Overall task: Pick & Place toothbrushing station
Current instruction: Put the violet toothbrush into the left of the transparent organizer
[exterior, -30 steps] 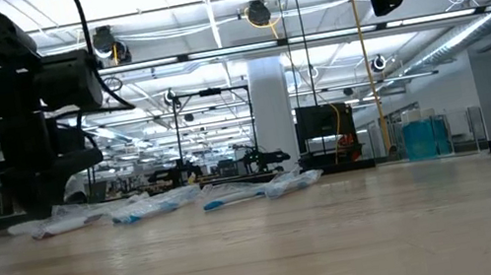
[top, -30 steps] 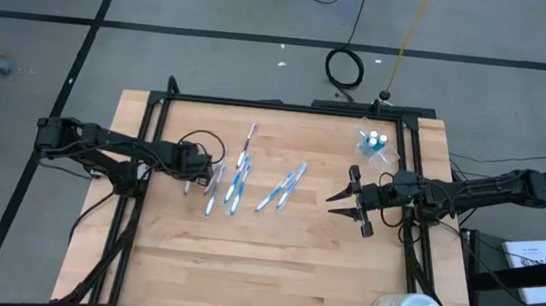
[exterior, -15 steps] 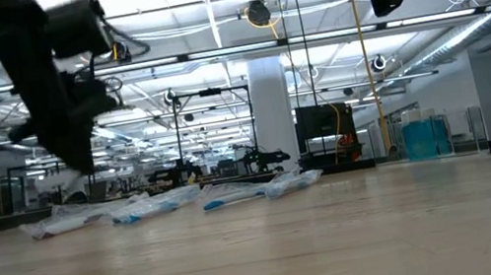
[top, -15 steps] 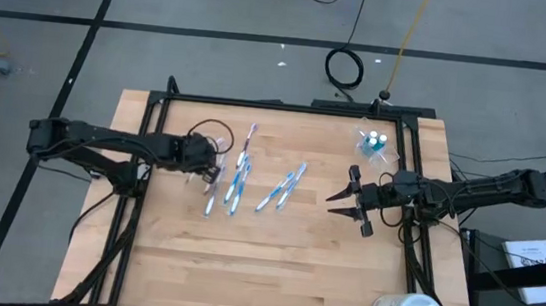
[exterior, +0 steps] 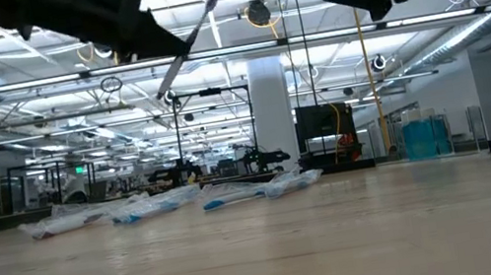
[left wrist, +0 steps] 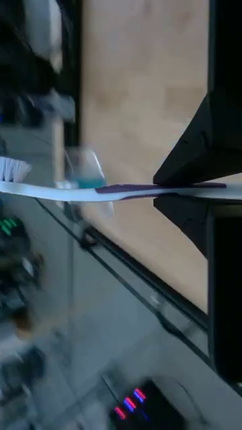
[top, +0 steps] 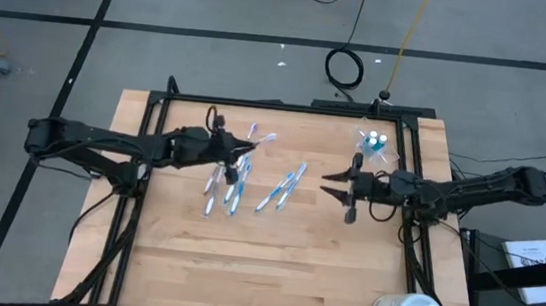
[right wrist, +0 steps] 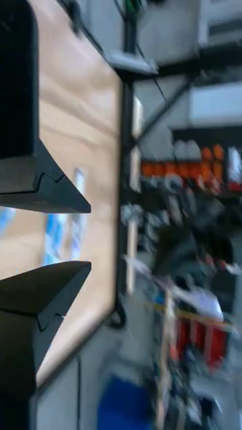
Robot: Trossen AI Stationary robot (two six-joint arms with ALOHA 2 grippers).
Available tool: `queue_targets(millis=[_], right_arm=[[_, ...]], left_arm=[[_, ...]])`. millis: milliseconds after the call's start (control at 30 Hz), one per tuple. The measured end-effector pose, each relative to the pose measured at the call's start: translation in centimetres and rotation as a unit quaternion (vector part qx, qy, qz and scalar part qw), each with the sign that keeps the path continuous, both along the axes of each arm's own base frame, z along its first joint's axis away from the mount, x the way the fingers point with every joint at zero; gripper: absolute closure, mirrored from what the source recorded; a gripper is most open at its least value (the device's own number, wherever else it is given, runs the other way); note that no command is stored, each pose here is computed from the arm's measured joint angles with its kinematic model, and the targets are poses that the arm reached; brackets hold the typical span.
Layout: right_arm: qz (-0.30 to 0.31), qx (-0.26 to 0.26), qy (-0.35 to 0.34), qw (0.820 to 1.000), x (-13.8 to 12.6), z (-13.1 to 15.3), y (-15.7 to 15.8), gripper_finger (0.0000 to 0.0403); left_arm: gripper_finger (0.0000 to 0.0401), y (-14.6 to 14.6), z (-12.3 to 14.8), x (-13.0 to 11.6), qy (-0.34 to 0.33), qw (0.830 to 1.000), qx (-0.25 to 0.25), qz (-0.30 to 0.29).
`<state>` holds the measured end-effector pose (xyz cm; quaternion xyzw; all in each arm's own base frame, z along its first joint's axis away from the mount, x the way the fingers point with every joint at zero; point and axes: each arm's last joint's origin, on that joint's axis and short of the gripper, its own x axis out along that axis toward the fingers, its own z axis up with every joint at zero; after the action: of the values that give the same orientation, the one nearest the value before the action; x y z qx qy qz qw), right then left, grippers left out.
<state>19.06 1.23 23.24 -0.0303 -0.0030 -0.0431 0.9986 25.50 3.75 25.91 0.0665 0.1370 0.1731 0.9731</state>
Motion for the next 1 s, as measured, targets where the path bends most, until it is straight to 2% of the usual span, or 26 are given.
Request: queue_targets(millis=[100, 267, 433, 633, 833, 1000], right_arm=[[-0.034, -0.010, -0.032, 0.999, 1.0, 0.0, -0.2, 0.0287], [-0.093, 0.015, -0.080, 0.992, 2.4, -0.3, -1.7, 0.0281], [-0.118, 0.043, -0.066, 0.990, 4.1, -1.0, -3.1, 0.0253], [-0.075, 0.038, -0.060, 0.995, 6.6, -0.5, -4.1, 0.0225], [-0.074, 0.034, -0.061, 0.995, 8.6, 0.1, -4.7, 0.0226], [-0.073, 0.028, -0.059, 0.995, 8.9, 0.0, -4.7, 0.0240]], left_arm=[[0.0370, 0.4, 0.2, 1.3, -0.051, 0.997, 0.007, -0.061], [0.0390, 0.9, -1.3, 3.4, -0.092, 0.986, -0.005, -0.137], [0.0379, 1.2, -2.9, 4.9, -0.116, 0.982, -0.021, -0.147], [0.0373, 1.3, -4.0, 6.5, -0.122, 0.978, -0.041, -0.167], [0.0390, 1.4, -4.5, 7.6, -0.116, 0.975, -0.054, -0.181], [0.0369, 1.4, -4.9, 7.7, -0.104, 0.976, -0.061, -0.180]])
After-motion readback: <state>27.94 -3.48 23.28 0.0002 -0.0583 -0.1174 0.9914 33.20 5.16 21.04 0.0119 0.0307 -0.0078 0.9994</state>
